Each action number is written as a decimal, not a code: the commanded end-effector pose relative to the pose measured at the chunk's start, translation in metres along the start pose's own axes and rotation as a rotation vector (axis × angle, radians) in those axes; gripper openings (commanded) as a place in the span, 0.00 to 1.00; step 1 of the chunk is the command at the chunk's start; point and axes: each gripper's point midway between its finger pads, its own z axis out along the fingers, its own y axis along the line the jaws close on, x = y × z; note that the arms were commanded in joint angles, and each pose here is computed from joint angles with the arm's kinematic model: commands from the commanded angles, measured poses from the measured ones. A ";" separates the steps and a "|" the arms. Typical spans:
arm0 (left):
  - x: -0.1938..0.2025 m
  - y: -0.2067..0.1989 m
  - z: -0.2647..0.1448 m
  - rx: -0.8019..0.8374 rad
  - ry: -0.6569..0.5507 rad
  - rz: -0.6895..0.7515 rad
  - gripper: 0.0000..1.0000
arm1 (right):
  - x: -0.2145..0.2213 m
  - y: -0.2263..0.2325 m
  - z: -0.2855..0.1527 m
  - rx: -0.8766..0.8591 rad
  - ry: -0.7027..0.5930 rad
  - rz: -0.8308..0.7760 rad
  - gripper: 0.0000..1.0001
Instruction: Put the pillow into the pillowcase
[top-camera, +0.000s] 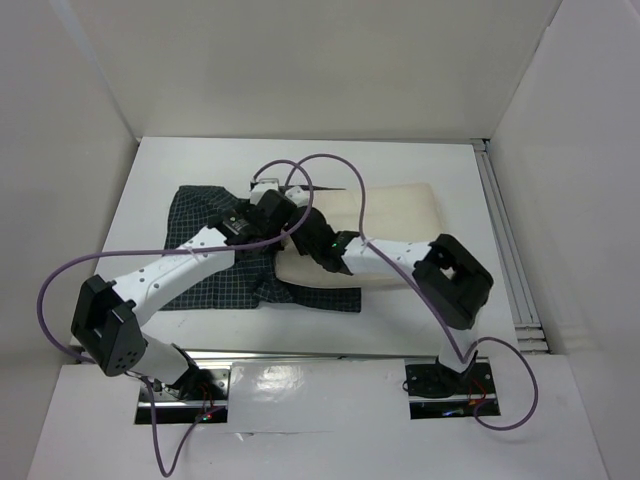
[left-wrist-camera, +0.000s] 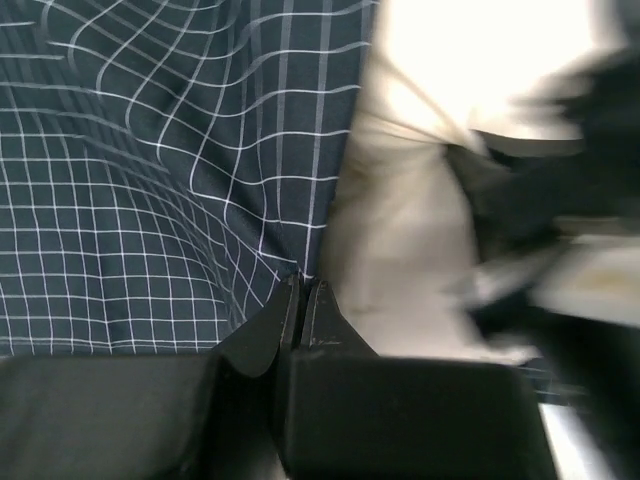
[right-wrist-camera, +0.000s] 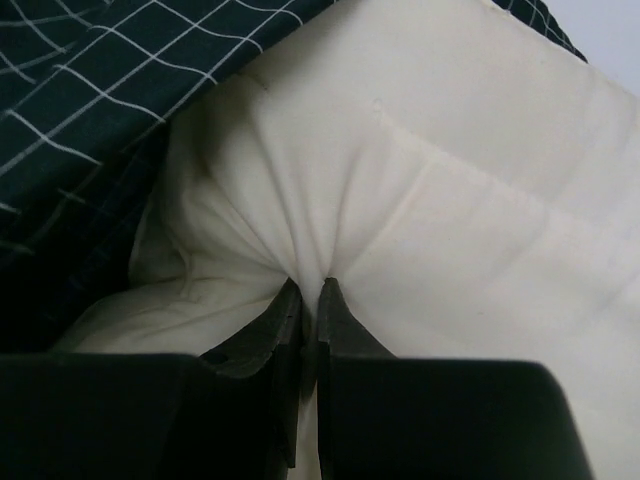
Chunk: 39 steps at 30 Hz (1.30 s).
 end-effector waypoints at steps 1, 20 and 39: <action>0.001 -0.004 -0.010 0.047 0.003 0.018 0.00 | -0.067 0.011 0.007 0.142 -0.204 0.121 0.00; 0.004 0.012 -0.030 0.030 -0.006 0.019 0.00 | -0.073 -0.032 0.049 0.111 -0.071 0.437 0.00; -0.035 -0.012 0.023 0.013 0.034 -0.038 0.02 | -0.053 0.085 -0.015 -0.645 -0.168 0.619 0.00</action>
